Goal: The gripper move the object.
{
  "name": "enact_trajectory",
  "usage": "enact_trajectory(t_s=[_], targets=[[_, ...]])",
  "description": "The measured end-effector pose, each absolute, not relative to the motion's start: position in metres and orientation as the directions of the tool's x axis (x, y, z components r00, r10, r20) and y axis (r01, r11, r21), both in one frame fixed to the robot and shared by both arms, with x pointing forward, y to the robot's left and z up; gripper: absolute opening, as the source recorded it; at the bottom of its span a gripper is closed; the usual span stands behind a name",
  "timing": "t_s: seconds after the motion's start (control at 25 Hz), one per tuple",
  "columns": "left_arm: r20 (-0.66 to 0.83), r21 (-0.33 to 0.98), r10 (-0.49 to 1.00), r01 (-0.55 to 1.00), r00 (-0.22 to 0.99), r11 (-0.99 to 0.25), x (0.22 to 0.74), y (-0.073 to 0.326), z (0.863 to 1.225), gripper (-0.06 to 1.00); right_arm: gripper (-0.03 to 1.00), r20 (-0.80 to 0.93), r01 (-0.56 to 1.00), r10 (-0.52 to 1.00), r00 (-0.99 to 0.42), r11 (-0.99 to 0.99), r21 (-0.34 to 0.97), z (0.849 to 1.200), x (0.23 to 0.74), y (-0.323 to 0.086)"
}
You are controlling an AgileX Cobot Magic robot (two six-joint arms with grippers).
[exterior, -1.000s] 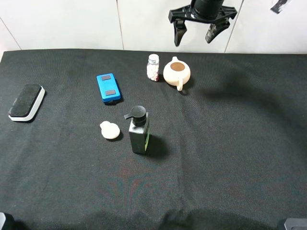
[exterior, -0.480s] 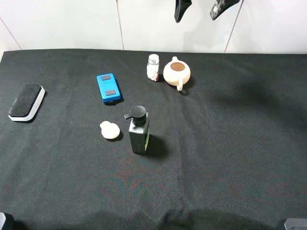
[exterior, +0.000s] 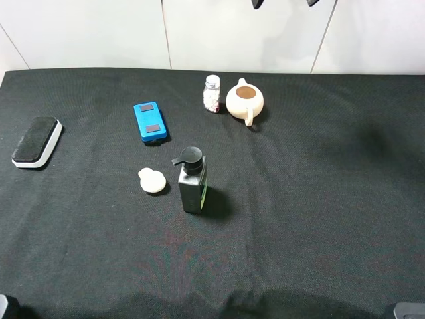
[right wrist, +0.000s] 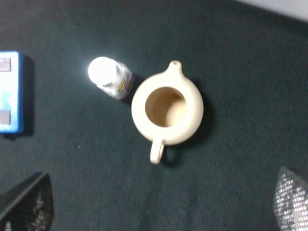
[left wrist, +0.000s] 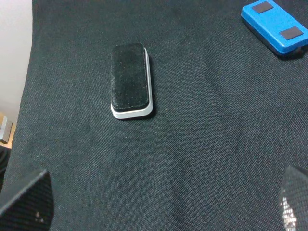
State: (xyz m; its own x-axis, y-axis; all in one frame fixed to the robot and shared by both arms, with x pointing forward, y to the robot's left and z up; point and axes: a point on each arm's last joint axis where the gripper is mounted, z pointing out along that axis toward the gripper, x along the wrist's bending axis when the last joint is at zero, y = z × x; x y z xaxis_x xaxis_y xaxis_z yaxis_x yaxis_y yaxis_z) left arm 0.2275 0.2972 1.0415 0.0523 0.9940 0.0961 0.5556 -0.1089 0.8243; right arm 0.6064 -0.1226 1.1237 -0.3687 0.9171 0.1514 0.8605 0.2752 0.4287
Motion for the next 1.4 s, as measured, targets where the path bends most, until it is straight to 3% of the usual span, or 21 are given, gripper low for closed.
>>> enact_trajectory(t_s=[0.96,1.4], targets=[[0.096,0.824,0.994,0.556,0.052,-0.109,0.228,0.297,1.041,0.99,0.69,0.137,0.839,0.917,-0.374,0.271,0.472,1.164,0.501,-0.171],[0.096,0.824,0.994,0.556,0.052,-0.109,0.228,0.297,1.041,0.99,0.69,0.104,0.824,0.922,-0.373,0.278,0.493,1.166,0.455,-0.195]])
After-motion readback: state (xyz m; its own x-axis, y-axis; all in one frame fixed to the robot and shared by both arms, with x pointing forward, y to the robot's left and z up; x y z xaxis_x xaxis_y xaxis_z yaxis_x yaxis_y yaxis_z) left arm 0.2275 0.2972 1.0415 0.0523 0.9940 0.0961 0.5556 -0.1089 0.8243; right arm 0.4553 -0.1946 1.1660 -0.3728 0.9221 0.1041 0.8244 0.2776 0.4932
